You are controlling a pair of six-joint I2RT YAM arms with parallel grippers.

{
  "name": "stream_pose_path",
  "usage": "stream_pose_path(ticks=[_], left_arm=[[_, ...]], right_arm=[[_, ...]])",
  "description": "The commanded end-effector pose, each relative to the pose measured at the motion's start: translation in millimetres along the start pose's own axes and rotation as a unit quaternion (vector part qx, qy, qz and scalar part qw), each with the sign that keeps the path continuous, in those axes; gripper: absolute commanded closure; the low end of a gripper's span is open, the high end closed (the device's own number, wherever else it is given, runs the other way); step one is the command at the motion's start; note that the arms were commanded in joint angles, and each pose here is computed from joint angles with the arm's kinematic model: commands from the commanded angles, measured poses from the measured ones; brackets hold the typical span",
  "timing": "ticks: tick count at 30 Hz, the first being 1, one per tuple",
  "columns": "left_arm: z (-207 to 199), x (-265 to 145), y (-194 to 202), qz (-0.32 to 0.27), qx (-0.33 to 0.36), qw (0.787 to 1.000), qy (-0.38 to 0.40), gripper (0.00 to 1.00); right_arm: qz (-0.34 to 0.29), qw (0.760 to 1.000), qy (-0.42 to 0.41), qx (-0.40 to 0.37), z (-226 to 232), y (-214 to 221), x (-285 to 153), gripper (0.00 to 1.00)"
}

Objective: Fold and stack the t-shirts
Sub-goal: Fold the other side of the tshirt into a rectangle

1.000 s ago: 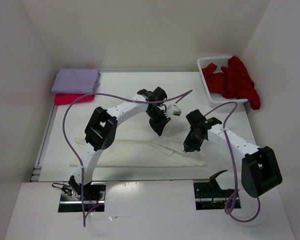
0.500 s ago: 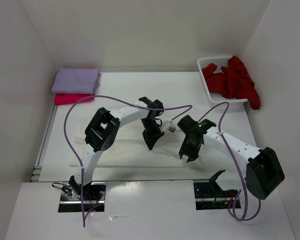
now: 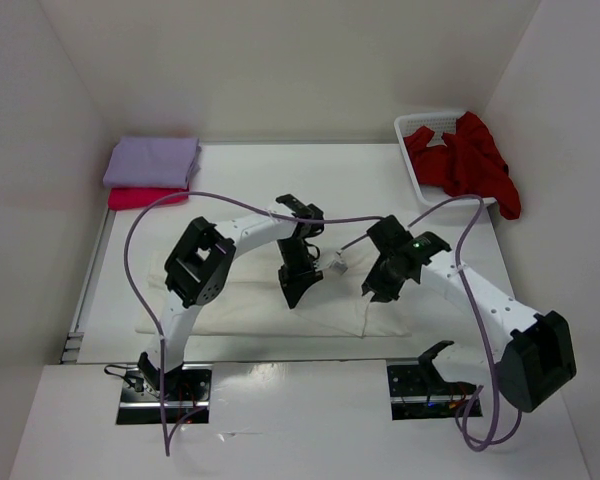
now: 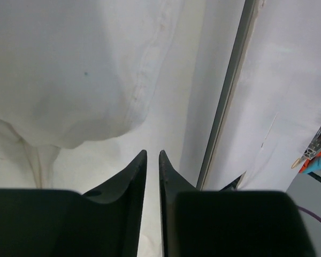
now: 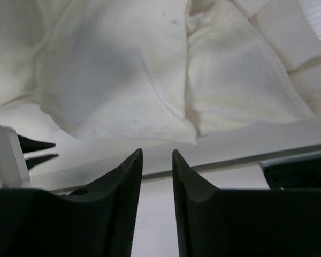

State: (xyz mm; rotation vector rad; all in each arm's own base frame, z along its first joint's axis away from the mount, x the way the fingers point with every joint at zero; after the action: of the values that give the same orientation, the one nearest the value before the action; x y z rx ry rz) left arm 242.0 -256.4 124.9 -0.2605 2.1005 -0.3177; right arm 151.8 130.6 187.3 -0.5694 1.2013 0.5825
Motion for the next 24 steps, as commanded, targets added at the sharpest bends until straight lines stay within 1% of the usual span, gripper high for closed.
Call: stream_pose_path(ticks=[1,2,3,4,5,6,7,8,9,10,11,12,13,14,16,17,18,19,20,21,22,23,24], left_arm=[[-16.6,-12.8,-3.7,-0.014,0.014,1.000,0.005,0.77],[-17.0,-12.8,-3.8,-0.014,0.009,1.000,0.006,0.76],[-18.5,-18.0,-6.3,-0.015,0.007,1.000,-0.005,0.73],[-14.3,-25.2,-4.9,-0.019,-0.001,1.000,-0.018,0.73],[-14.4,-31.5,-5.7,-0.026,-0.003,0.999,-0.026,0.73],[-14.1,-41.4,-5.3,-0.032,-0.006,0.999,-0.042,0.72],[-9.7,-54.0,-0.2,-0.046,-0.021,0.997,-0.056,0.72],[-8.4,-69.8,1.0,-0.050,-0.018,0.995,-0.085,0.70],[-6.3,-79.7,5.0,-0.054,-0.029,0.993,-0.101,0.69],[-2.6,-88.5,11.5,-0.059,-0.045,0.990,-0.120,0.68],[2.1,-110.8,25.8,-0.067,-0.065,0.983,-0.160,0.65],[4.5,-117.2,36.9,-0.069,-0.082,0.979,-0.174,0.64],[9.1,-136.0,58.7,-0.080,-0.111,0.968,-0.211,0.62],[11.0,-141.9,73.0,-0.083,-0.128,0.963,-0.223,0.61],[16.3,-140.1,108.6,-0.083,-0.174,0.952,-0.239,0.57],[16.2,-149.9,138.1,-0.080,-0.212,0.937,-0.264,0.57],[21.3,-150.2,154.8,-0.075,-0.228,0.928,-0.286,0.55],[22.4,-148.8,172.5,-0.063,-0.250,0.919,-0.297,0.55],[19.8,-138.2,192.9,-0.046,-0.273,0.915,-0.294,0.55],[22.6,-141.6,219.4,-0.041,-0.305,0.898,-0.315,0.55],[22.8,-140.1,232.6,-0.038,-0.315,0.894,-0.318,0.55],[22.3,-139.6,254.3,-0.045,-0.336,0.883,-0.324,0.55],[24.2,-137.0,264.9,-0.048,-0.349,0.879,-0.322,0.55]], right_arm=[[-0.021,0.999,-0.030,0.022,13.0,-16.7,19.0,0.67],[-0.022,0.999,-0.024,0.024,14.6,-22.0,25.5,0.69],[-0.030,0.998,-0.039,0.027,22.1,-29.2,24.6,0.69],[-0.051,0.997,-0.038,0.039,24.1,-42.4,25.4,0.69],[-0.066,0.996,-0.042,0.031,30.7,-51.9,24.4,0.69],[-0.082,0.995,-0.042,0.032,34.2,-60.9,24.1,0.65],[-0.106,0.993,-0.036,0.035,36.7,-72.2,25.2,0.56],[-0.122,0.991,-0.034,0.033,39.1,-88.1,21.9,0.51],[-0.130,0.991,-0.027,0.030,43.3,-97.2,29.7,0.48],[-0.140,0.990,-0.021,0.027,44.7,-104.6,32.2,0.48],[-0.151,0.988,-0.018,0.020,46.1,-115.1,32.5,0.48],[-0.152,0.988,-0.003,0.015,46.5,-120.6,41.6,0.48],[-0.154,0.988,-0.005,0.008,49.0,-122.8,46.3,0.48],[-0.148,0.989,-0.003,0.005,46.7,-129.3,50.4,0.47],[-0.137,0.990,-0.005,0.004,49.7,-133.7,63.1,0.42],[-0.137,0.991,-0.003,-0.003,50.0,-134.7,67.0,0.42],[-0.133,0.991,0.005,0.001,48.7,-137.6,74.3,0.40],[-0.134,0.991,0.004,0.001,50.3,-139.0,78.4,0.40],[-0.136,0.991,0.005,0.000,49.2,-142.9,81.3,0.40],[-0.125,0.992,0.004,-0.001,49.1,-144.5,87.2,0.40],[-0.125,0.992,-0.007,-0.002,52.6,-145.8,90.0,0.40],[-0.121,0.993,-0.010,-0.006,53.7,-145.9,92.6,0.41],[-0.115,0.993,-0.014,-0.007,54.3,-144.8,92.5,0.45]])
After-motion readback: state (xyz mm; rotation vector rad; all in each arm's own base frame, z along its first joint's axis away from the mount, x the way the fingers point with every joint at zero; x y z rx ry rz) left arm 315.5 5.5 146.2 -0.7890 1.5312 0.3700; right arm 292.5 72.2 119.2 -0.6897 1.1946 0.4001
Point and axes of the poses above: each gripper's point midway between its finger pads, its own x axis out along the fingers, its own z axis along the line the jaws close on, y = z × x, the point moved 9 cm from there along -x, back along the fingers, and after that the axes turned 14 degrees about x, right-handed, at the moved point
